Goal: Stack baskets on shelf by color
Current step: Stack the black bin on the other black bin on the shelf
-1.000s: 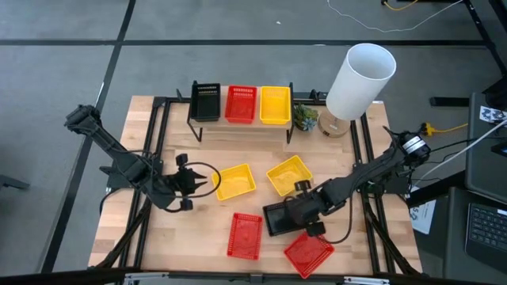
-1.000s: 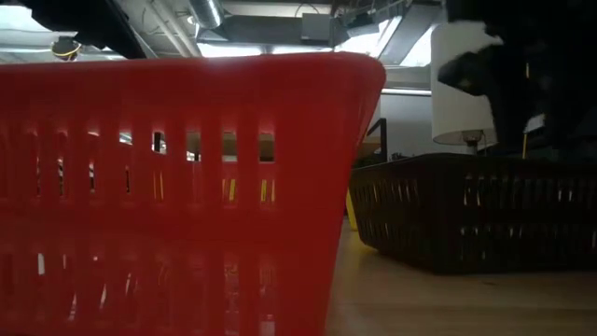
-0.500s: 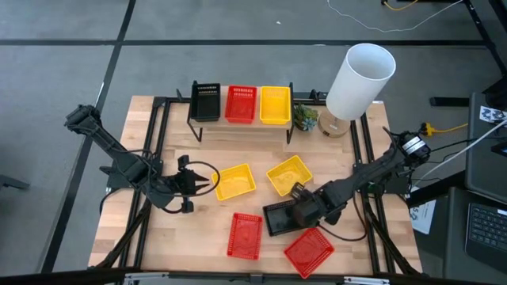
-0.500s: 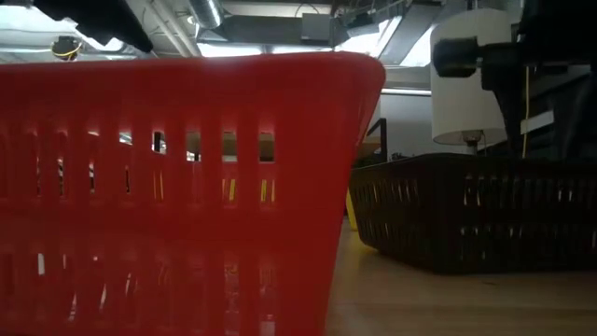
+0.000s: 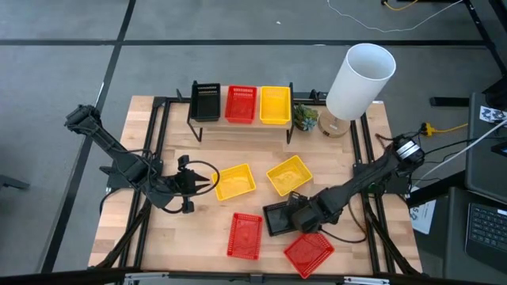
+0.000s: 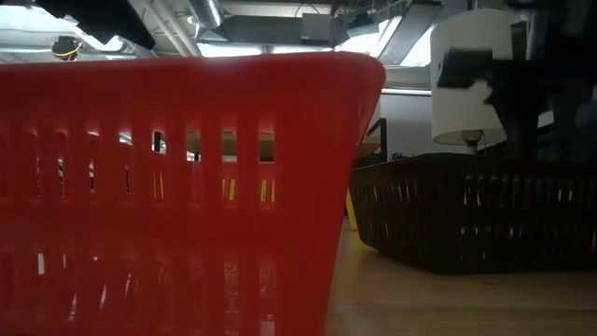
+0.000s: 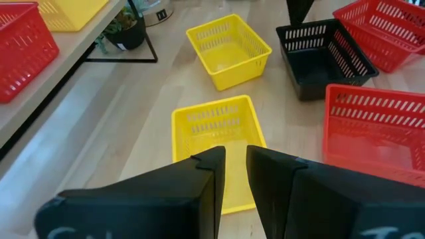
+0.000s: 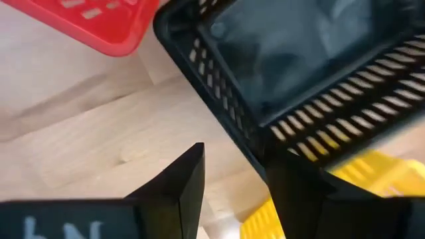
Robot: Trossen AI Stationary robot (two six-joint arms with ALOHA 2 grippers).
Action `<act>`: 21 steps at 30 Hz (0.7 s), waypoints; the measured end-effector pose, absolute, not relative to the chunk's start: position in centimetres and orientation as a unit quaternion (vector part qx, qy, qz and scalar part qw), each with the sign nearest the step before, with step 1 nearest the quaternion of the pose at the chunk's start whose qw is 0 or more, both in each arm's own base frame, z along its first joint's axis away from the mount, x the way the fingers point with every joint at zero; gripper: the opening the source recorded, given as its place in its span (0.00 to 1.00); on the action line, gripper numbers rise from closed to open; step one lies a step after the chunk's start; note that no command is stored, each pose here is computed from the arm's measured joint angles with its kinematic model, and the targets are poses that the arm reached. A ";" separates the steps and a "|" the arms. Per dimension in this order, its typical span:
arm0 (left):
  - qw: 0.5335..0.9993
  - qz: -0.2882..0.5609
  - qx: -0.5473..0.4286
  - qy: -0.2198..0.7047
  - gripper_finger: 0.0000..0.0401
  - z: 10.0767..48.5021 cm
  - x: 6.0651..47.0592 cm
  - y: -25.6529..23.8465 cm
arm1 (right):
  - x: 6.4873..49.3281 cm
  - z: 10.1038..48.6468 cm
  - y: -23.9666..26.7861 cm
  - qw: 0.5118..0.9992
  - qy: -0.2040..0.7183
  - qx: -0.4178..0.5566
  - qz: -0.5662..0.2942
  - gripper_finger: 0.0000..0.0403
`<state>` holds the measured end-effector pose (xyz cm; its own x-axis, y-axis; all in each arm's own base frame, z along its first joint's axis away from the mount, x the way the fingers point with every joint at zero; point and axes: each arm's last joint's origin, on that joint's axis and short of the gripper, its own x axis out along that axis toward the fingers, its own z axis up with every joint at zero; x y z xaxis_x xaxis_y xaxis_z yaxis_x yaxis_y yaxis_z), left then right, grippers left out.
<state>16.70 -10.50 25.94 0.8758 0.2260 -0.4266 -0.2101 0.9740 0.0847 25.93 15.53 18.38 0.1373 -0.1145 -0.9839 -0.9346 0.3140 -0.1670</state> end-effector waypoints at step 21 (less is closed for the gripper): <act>0.968 0.112 0.021 0.223 0.14 25.9 16.7 -10.5 | 27.1 16.2 16.8 0.620 0.555 -0.446 0.329 0.03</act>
<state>16.69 -10.49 25.93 0.8755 0.2261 -0.4270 -0.2074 0.9740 0.0906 27.09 16.75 16.21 0.1673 -0.0871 -0.9821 -0.9036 0.3849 -0.1880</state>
